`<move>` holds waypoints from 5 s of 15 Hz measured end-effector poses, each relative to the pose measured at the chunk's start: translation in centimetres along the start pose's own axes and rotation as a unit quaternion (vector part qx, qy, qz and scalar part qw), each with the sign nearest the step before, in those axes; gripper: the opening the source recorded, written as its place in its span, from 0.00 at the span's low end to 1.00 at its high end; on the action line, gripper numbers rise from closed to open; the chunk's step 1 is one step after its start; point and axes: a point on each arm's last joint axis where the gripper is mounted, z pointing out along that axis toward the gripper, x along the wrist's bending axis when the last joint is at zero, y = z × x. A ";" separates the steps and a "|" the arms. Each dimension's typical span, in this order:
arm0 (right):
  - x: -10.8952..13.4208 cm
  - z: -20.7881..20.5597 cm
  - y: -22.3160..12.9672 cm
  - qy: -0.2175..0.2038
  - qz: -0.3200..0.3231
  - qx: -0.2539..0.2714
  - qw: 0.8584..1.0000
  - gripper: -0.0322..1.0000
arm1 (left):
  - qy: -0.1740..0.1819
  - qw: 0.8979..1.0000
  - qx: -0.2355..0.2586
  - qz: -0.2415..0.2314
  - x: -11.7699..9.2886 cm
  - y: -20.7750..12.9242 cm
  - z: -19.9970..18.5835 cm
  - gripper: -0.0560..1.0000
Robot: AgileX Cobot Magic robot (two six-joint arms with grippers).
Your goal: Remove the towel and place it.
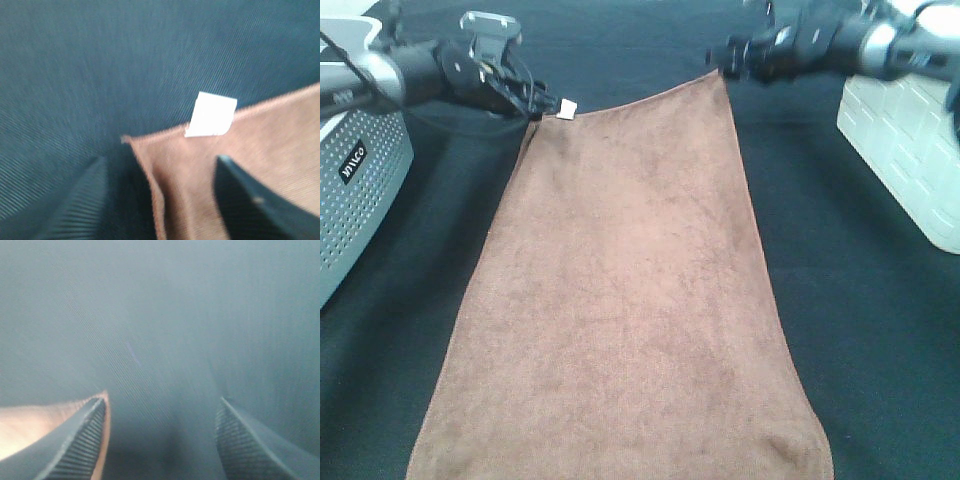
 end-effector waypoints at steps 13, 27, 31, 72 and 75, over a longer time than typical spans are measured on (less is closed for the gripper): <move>1.7 -18.9 9.8 0.026 -0.020 0.207 0.978 0.67 | 0.106 0.972 0.208 0.017 4.1 10.9 -18.1 0.80; 0.1 -41.3 1.7 -0.049 0.082 0.291 0.952 0.71 | 0.116 0.950 0.246 -0.155 10.6 4.5 -41.1 0.80; 1.8 -48.6 -4.0 -0.056 0.067 0.255 0.963 0.85 | 0.137 0.966 0.174 -0.132 5.6 0.3 -48.3 0.80; 2.9 -56.1 -20.9 -0.119 -0.011 0.007 0.993 0.85 | 0.115 0.990 -0.042 -0.064 -5.2 -17.5 -58.8 0.97; 2.9 -56.1 -20.9 -0.119 -0.009 0.006 0.993 0.85 | 0.115 0.990 -0.042 -0.063 -5.2 -17.5 -58.8 0.99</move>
